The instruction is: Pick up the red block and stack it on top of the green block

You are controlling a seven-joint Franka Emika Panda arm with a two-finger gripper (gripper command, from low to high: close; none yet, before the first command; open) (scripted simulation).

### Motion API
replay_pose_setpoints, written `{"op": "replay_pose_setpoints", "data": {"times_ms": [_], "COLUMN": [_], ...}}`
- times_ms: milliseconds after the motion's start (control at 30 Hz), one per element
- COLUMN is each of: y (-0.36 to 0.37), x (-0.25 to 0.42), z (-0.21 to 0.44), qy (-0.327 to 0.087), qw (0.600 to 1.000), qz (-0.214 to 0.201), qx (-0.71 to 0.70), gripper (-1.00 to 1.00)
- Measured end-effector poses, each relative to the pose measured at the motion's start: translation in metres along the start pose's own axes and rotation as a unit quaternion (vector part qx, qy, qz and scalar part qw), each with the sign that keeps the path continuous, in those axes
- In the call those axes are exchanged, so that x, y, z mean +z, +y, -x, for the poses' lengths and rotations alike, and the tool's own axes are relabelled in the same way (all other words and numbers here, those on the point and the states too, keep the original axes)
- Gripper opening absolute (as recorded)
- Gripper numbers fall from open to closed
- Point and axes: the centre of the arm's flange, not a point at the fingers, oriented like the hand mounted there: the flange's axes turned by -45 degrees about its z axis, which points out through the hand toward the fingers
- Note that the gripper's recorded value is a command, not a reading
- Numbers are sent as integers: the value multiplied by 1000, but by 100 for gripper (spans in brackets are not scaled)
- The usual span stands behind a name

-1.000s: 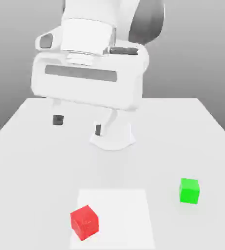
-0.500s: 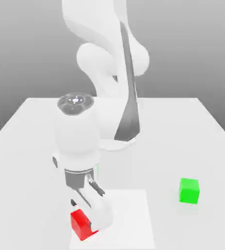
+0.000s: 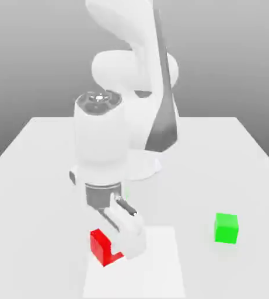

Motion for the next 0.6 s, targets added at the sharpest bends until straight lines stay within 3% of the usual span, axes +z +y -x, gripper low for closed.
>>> {"op": "replay_pose_setpoints", "data": {"times_ms": [133, 267, 600], "y": [-50, -54, -52], "x": [-13, -18, 37], "z": [121, 207, 220], "qy": [-3, 0, 5], "qw": [994, 985, 984], "qz": [0, 6, 8], "qx": [-108, -172, -179], "gripper": [-100, -100, -100]}}
